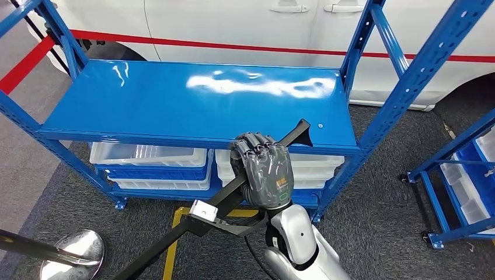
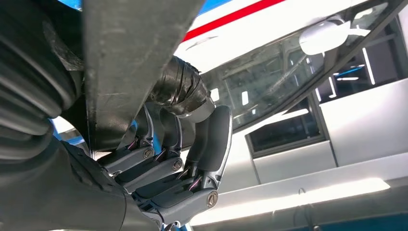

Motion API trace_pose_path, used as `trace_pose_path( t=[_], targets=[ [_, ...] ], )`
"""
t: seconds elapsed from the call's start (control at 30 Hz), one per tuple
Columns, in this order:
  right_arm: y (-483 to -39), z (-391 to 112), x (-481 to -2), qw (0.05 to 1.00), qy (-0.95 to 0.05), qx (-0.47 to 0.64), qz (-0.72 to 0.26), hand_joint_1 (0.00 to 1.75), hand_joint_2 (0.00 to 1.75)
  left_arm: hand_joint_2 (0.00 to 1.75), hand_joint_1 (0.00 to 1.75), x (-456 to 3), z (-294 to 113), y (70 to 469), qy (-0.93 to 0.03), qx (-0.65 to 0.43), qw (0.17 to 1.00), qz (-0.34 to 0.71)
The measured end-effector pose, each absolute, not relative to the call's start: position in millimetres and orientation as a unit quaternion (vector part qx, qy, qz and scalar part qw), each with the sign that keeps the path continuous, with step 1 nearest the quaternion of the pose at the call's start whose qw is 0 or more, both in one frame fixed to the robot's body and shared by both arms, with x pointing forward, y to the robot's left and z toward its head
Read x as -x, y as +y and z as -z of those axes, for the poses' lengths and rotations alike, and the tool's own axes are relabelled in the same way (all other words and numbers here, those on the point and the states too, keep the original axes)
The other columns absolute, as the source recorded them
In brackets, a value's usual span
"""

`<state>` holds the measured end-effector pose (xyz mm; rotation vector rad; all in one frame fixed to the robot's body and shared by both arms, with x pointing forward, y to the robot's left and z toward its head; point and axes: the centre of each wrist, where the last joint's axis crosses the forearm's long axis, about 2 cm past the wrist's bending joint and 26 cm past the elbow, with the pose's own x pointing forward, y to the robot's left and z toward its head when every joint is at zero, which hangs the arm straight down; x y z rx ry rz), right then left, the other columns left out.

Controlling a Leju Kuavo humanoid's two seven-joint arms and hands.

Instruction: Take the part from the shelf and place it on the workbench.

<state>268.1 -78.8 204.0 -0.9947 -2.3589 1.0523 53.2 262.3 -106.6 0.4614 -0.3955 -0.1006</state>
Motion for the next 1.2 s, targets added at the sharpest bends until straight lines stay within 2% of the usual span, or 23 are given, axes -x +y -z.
trace_pose_path(
  t=[1.2],
  targets=[
    [-77.7,-203.2,-270.9,0.194,-0.836,0.353,-0.372,1.75,1.75,1.75,0.0,-51.8,106.7,262.4,-0.193,-0.228,0.953,0.049]
  ],
)
